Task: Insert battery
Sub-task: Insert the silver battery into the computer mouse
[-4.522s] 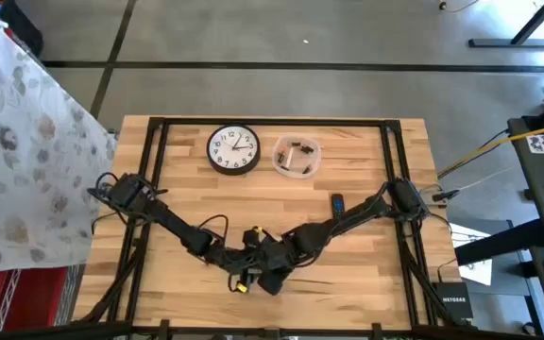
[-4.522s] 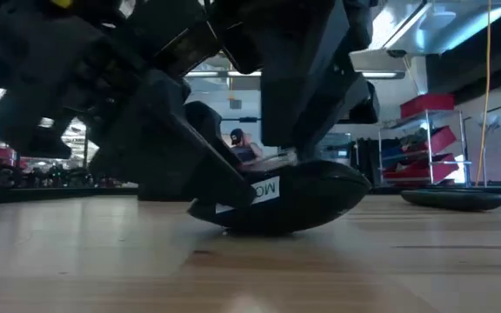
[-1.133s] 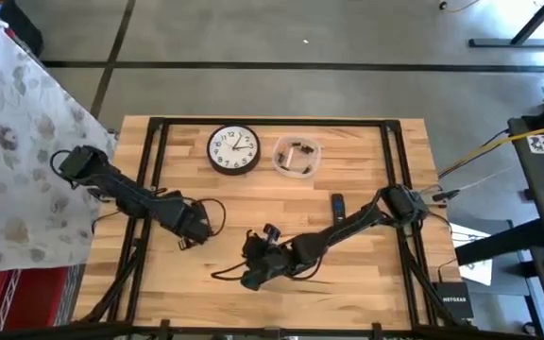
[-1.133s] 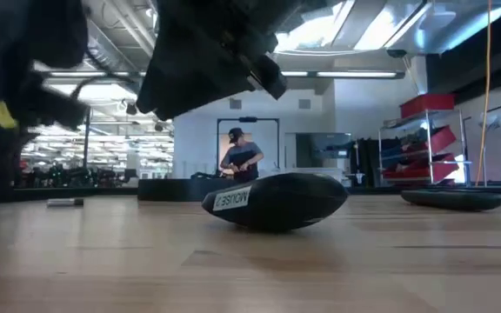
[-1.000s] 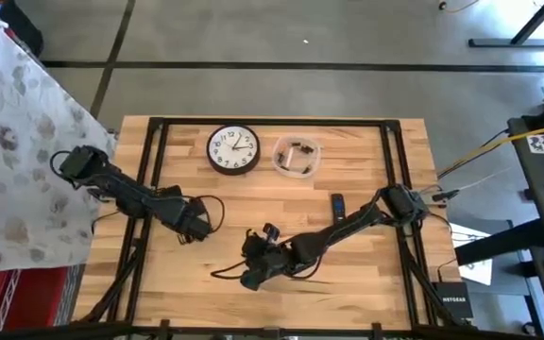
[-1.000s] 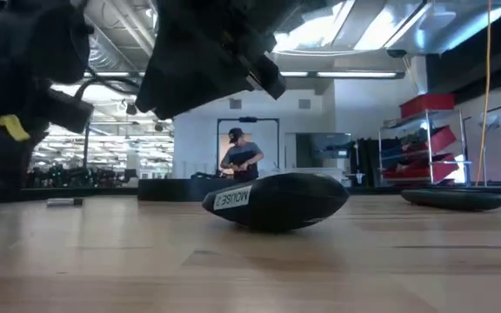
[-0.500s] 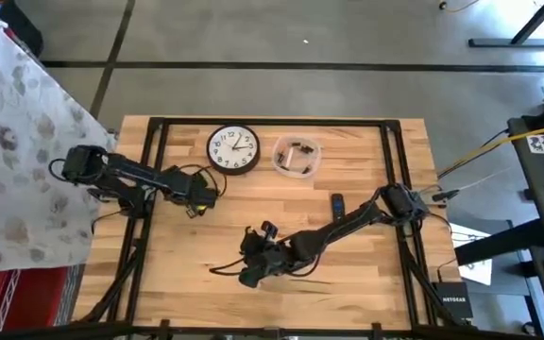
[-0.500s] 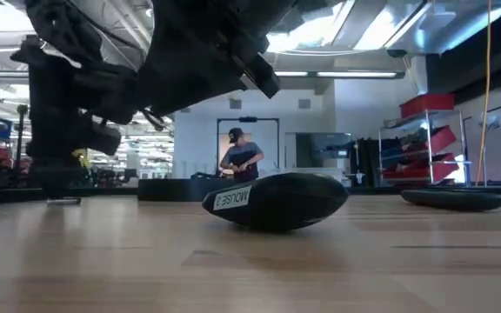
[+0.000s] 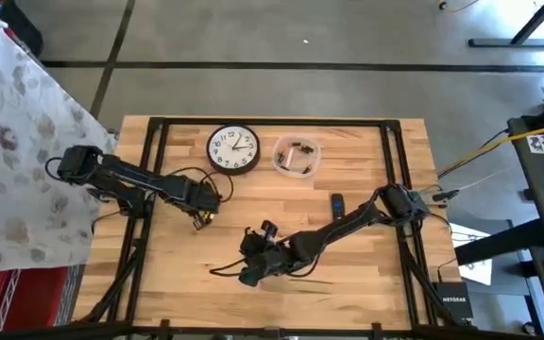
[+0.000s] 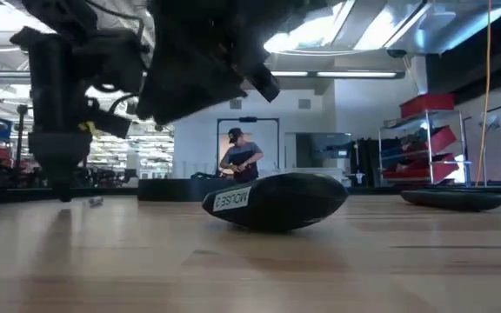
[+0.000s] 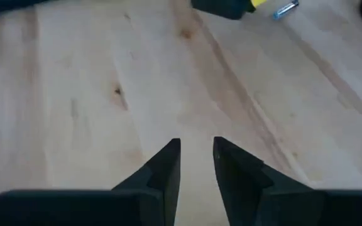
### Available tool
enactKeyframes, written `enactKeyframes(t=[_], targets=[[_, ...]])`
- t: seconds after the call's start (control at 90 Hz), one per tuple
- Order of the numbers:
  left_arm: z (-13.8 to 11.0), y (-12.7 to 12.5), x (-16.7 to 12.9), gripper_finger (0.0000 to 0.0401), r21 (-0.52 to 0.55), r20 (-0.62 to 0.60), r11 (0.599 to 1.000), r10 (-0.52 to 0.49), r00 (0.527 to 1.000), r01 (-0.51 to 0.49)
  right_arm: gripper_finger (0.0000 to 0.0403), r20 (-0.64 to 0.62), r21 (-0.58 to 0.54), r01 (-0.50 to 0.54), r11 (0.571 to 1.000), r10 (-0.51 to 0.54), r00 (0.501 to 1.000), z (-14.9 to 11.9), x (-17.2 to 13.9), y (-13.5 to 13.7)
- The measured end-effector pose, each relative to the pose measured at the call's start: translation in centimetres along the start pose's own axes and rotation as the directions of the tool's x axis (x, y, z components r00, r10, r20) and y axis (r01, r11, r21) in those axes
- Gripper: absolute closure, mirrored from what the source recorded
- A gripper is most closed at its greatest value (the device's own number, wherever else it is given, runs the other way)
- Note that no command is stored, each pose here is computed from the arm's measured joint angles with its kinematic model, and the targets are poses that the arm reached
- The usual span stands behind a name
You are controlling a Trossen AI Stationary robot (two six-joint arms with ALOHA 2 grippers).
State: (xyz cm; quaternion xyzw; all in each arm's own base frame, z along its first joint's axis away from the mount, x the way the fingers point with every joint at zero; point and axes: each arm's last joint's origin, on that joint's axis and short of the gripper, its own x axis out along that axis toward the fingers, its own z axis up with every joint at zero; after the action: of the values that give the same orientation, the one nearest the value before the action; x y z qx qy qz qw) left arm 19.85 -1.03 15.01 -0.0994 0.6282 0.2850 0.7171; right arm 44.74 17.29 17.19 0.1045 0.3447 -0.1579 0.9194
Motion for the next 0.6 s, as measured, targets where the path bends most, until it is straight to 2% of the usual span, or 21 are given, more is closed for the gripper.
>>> enactKeyframes(t=[0.122,0.211,0.389,0.6], targets=[[0.7,0.5,-0.8,0.0401,-0.024,0.096,0.995,0.103,0.990,-0.101,0.0324,-0.005,0.005,0.014,1.000,-0.014,1.000,0.2,0.4,-0.5],[1.5,1.5,-0.3,0.0401,-0.045,0.117,0.984,0.177,0.977,-0.173,0.0324,0.002,0.013,0.016,1.000,-0.016,1.000,0.4,0.5,-0.7],[2.8,2.6,1.3,0.0401,-0.060,0.152,0.990,0.137,0.979,-0.129,0.0324,0.027,0.028,-0.022,0.999,0.021,0.999,0.7,0.5,-0.4],[1.8,3.8,2.7,0.0401,-0.090,0.084,0.983,0.167,0.982,-0.160,0.0324,0.013,0.015,-0.039,0.999,0.038,0.999,0.3,0.2,0.1]])
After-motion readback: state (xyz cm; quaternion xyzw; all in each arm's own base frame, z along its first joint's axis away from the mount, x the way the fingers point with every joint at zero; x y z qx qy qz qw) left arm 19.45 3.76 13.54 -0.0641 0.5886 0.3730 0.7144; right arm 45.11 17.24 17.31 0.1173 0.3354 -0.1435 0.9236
